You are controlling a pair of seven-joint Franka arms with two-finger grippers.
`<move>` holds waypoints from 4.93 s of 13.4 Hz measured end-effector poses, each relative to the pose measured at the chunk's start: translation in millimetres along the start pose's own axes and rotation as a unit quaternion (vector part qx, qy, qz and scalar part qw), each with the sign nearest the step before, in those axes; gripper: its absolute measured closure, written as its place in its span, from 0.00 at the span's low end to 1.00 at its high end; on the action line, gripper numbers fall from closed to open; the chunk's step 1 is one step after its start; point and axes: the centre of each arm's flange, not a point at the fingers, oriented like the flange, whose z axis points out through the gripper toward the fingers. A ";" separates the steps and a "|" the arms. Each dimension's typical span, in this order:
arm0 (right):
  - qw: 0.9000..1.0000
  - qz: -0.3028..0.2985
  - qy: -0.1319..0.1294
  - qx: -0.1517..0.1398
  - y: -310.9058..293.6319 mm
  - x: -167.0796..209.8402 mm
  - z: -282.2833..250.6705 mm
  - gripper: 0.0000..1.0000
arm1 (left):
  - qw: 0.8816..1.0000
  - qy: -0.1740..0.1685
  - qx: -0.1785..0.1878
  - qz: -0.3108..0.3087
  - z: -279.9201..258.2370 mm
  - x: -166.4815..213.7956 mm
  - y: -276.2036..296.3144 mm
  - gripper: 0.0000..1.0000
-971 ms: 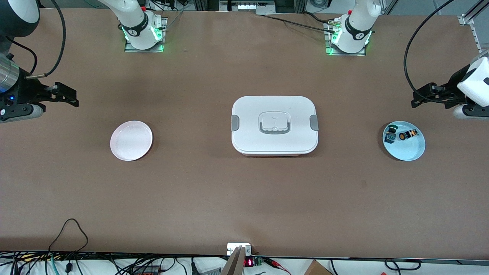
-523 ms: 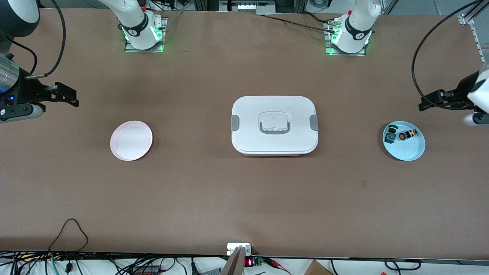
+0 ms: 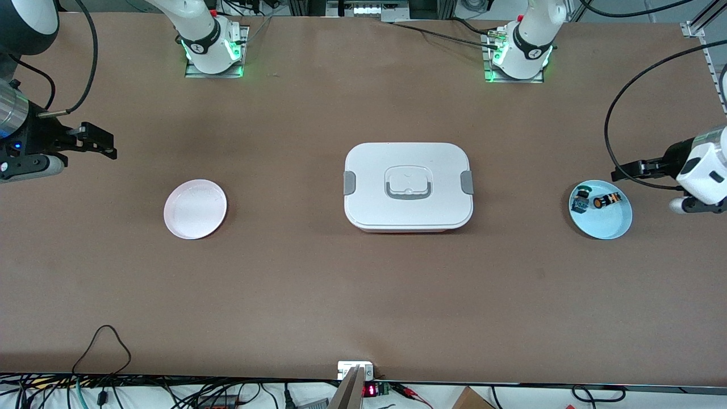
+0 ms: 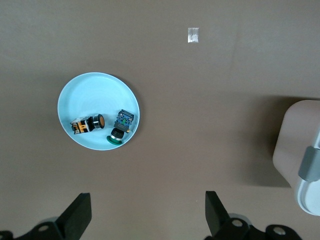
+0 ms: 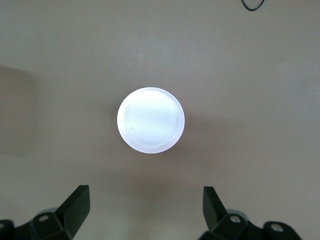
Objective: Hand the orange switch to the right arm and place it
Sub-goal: 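Move the left gripper over the light-blue plate toward the orange switch, then lower the left gripper onto the orange switch on the plate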
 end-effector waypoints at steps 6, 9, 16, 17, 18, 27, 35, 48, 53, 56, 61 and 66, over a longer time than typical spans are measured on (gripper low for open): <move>1.000 0.000 0.000 0.000 0.0 0.0 0.1 0.00 | 0.999 -0.032 0.001 0.001 46.0 17.3 1.3 0.00; 1.000 0.000 0.000 0.000 0.1 0.0 0.0 0.00 | 0.999 -0.050 -0.001 -0.012 69.7 26.7 -14.1 0.00; 1.000 0.000 0.000 0.000 0.1 0.0 0.0 0.00 | 0.997 -0.073 -0.002 -0.024 155.4 50.3 -87.2 0.00; 1.000 0.000 0.000 0.000 0.1 0.0 0.1 0.00 | 0.998 -0.066 0.000 -0.021 161.9 52.7 -92.0 0.00; 1.000 0.000 0.000 0.000 0.1 0.0 0.0 0.00 | 0.998 -0.058 0.001 -0.013 168.2 53.9 -97.9 0.00; 1.000 0.000 0.000 0.000 -0.3 0.1 0.1 0.00 | 0.999 0.011 0.000 0.053 224.3 40.1 -164.5 0.00; 1.000 -0.002 0.000 0.000 -2.3 0.5 0.0 0.00 | 0.998 0.043 -0.003 0.045 256.9 31.2 -158.2 0.00; 1.000 -0.009 0.002 0.000 -9.8 2.0 -0.4 0.00 | 0.999 0.033 -0.018 0.014 279.2 19.2 -172.1 0.00; 1.000 -0.008 0.003 0.000 -9.3 2.1 -0.5 0.00 | 0.999 0.041 -0.017 0.006 279.2 21.1 -173.3 0.00; 1.000 -0.008 0.003 0.000 -8.9 2.2 -0.7 0.00 | 0.999 0.044 -0.016 0.002 282.3 22.2 -173.7 0.00; 1.000 -0.008 0.005 -0.001 -8.5 2.4 -1.0 0.00 | 0.999 0.048 -0.013 0.001 291.1 24.4 -174.5 0.00; 1.000 -0.006 0.005 -0.001 -6.5 2.1 -1.0 0.00 | 0.999 0.048 -0.013 -0.002 295.9 25.2 -174.8 0.00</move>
